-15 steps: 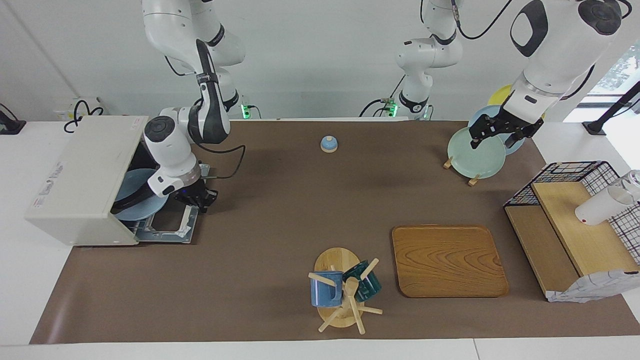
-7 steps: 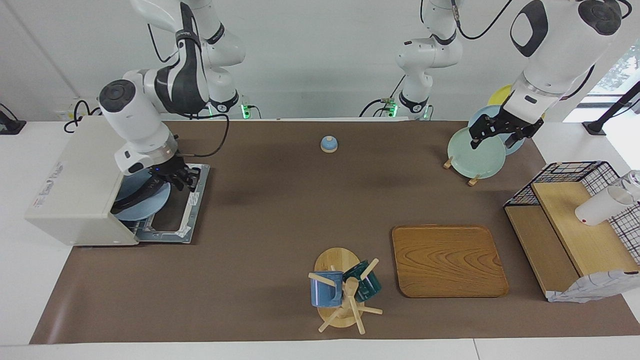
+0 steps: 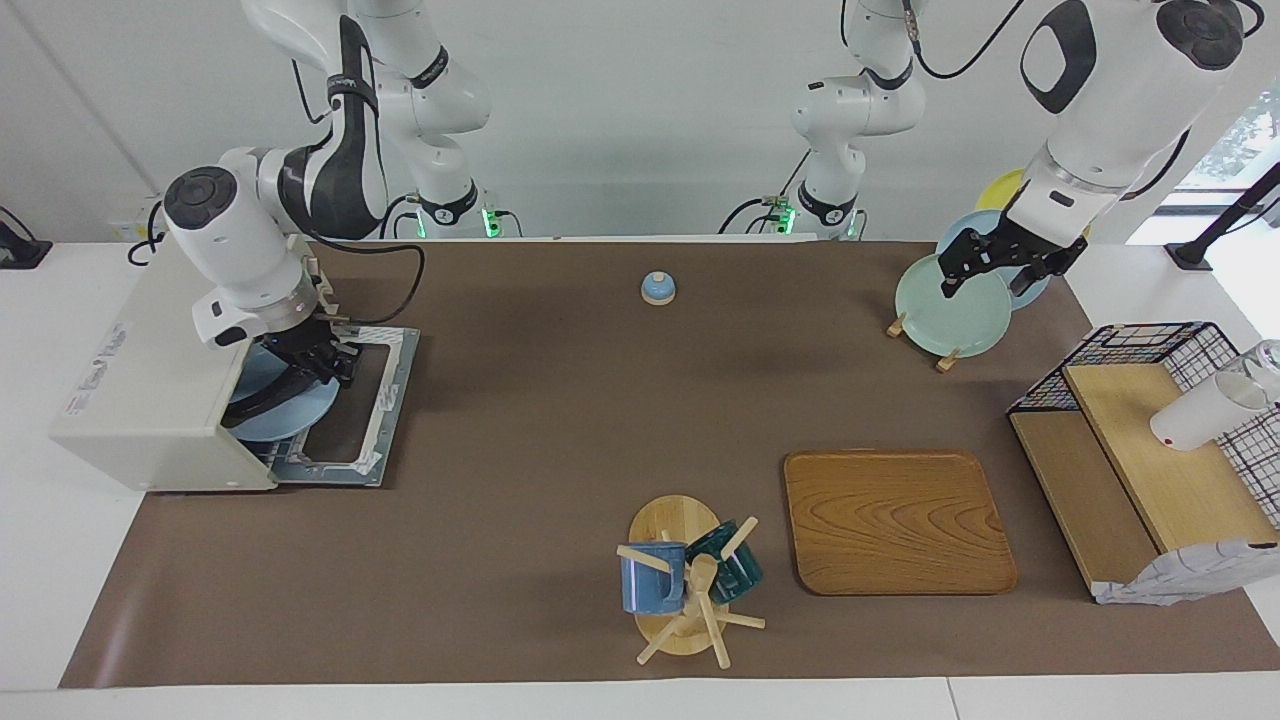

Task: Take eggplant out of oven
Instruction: 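Grasp the rim of the light blue plate with the right gripper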

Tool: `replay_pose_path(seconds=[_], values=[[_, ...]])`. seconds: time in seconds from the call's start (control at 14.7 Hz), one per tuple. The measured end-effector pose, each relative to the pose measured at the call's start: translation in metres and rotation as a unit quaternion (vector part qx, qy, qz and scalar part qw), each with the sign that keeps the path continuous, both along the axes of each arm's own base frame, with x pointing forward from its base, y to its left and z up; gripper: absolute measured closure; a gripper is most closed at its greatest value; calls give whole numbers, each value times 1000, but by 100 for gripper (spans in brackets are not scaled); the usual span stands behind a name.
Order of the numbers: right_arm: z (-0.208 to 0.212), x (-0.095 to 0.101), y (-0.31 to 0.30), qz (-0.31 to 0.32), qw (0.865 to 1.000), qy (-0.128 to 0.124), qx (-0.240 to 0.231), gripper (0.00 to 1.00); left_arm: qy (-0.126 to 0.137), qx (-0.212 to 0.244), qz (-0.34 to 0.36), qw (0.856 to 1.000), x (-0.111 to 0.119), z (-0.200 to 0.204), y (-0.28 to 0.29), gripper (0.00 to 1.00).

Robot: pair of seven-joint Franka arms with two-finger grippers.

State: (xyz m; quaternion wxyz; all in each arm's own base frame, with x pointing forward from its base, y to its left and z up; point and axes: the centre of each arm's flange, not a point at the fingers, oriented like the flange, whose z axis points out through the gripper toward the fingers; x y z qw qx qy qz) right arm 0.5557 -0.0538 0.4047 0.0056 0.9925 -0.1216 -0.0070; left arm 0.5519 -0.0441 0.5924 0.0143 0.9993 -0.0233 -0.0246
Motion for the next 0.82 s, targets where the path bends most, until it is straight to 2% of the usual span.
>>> replay_pose_path(seconds=[0.82], values=[[-26,-20,-21,9,1000,-15,-1,69,0,0,0,1000,0,0,0,0]])
